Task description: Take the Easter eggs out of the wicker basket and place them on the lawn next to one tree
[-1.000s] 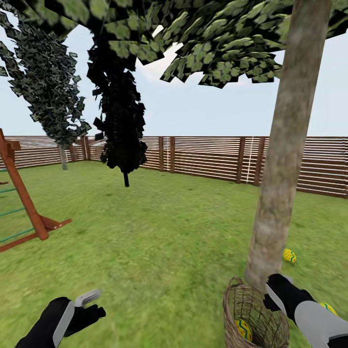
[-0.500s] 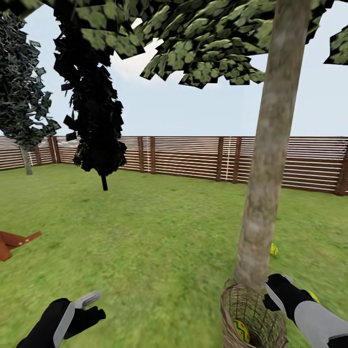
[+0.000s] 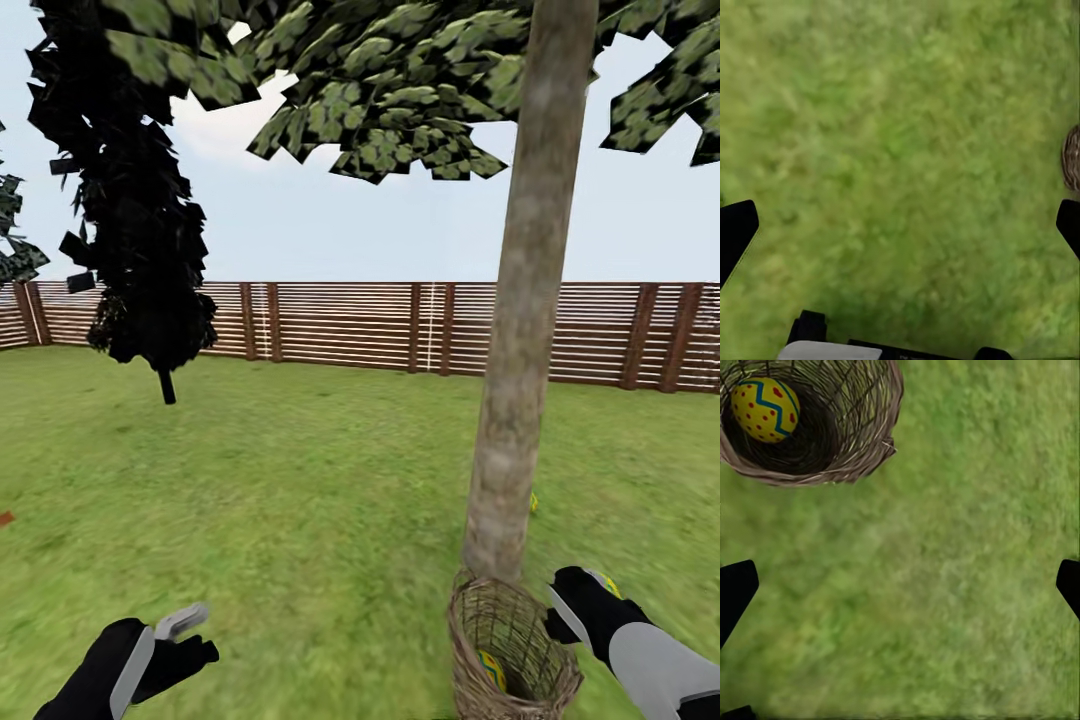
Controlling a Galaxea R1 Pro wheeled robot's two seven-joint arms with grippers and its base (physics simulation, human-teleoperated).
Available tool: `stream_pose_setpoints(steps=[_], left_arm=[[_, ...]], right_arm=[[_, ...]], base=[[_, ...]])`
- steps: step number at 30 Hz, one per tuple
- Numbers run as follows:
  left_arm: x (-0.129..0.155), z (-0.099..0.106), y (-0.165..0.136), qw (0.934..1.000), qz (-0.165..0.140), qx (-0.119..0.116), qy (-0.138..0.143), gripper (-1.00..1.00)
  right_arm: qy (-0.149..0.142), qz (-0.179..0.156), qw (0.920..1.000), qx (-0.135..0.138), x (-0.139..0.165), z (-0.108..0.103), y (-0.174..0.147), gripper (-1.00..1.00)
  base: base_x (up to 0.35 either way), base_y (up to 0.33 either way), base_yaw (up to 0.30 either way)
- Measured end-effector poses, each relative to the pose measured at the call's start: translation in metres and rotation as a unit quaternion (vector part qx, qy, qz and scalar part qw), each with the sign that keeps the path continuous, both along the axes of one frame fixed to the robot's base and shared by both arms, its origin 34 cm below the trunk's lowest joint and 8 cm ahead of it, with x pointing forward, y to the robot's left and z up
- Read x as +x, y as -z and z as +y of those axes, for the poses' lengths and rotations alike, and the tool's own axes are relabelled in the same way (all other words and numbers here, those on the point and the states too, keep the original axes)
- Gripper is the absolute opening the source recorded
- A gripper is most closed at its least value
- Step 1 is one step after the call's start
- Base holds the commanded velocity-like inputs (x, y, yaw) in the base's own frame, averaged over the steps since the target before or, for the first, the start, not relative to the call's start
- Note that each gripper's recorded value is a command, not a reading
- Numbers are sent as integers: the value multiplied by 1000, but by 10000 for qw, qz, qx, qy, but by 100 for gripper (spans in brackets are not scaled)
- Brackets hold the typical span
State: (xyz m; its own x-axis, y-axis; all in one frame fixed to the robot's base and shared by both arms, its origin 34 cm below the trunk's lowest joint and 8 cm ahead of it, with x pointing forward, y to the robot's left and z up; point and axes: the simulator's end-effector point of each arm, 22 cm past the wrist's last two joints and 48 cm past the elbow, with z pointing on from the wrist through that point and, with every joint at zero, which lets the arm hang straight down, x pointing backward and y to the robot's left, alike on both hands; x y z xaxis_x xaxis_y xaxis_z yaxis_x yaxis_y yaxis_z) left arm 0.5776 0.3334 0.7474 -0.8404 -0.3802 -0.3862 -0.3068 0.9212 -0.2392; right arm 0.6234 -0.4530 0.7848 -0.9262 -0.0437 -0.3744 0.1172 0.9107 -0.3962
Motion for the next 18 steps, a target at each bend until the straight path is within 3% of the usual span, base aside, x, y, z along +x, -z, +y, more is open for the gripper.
stream_pose_setpoints(steps=[7,18], left_arm=[[0,0,0,10000,-3,-1,0,100],[0,0,0,10000,-4,2,-1,100]], right_arm=[[9,-2,10000,-10,0,-2,-1,100],[20,-5,10000,-11,-1,-3,-1,100]], base=[[153,315,-293],[246,265,-293]])
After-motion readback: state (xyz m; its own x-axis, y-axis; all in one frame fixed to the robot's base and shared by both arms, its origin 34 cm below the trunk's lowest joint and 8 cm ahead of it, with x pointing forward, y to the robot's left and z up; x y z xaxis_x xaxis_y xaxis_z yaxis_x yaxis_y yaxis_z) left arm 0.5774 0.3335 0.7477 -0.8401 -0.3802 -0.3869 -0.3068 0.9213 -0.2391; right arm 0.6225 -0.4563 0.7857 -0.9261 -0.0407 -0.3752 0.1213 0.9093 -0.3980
